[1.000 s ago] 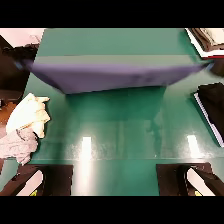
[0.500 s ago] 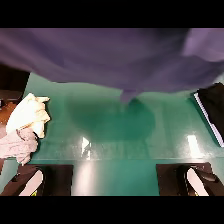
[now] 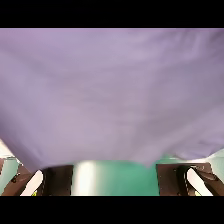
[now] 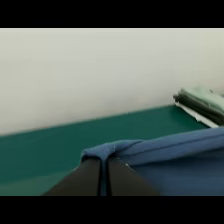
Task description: Fold the shirts.
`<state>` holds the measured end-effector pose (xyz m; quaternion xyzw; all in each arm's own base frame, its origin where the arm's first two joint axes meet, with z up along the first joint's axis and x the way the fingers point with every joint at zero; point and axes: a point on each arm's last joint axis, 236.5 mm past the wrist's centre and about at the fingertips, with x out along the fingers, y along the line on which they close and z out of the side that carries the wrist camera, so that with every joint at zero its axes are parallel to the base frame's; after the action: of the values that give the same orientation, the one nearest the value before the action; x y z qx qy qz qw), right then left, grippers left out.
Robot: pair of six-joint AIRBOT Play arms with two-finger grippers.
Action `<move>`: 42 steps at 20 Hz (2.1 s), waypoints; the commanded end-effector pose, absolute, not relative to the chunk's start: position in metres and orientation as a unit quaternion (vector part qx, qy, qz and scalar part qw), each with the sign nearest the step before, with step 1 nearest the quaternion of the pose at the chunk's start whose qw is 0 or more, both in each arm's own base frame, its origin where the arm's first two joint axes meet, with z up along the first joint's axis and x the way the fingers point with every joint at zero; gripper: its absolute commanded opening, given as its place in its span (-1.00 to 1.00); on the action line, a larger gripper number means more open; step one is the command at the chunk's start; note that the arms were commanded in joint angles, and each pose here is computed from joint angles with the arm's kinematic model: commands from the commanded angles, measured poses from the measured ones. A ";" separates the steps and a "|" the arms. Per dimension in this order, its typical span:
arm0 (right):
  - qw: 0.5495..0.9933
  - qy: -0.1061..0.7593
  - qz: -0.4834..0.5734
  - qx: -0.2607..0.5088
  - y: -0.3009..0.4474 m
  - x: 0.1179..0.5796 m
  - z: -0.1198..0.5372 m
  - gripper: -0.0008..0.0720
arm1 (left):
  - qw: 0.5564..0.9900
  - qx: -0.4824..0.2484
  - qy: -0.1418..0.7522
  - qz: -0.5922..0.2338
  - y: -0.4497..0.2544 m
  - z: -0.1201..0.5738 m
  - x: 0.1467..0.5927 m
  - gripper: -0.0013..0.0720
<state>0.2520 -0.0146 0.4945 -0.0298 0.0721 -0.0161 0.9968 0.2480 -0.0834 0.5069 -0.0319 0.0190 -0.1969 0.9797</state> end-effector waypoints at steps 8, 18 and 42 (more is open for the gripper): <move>0.814 0.568 0.086 0.082 0.005 0.423 0.125 -0.95 | 0.851 -0.231 0.449 -0.147 -0.033 0.107 0.412 -0.89; 0.903 0.412 0.030 0.119 -0.013 0.554 0.096 -0.95 | 0.921 -0.215 0.297 -0.135 -0.037 0.101 0.562 -0.89; 0.813 0.577 -0.003 0.076 -0.016 0.438 -0.031 -0.93 | 0.823 -0.122 0.520 -0.192 -0.066 -0.028 0.460 -0.78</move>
<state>0.4506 -0.0174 -0.0268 0.0676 0.5677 -0.0007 0.8204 0.4764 -0.0592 -0.0195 -0.1167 0.4926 -0.1787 0.8437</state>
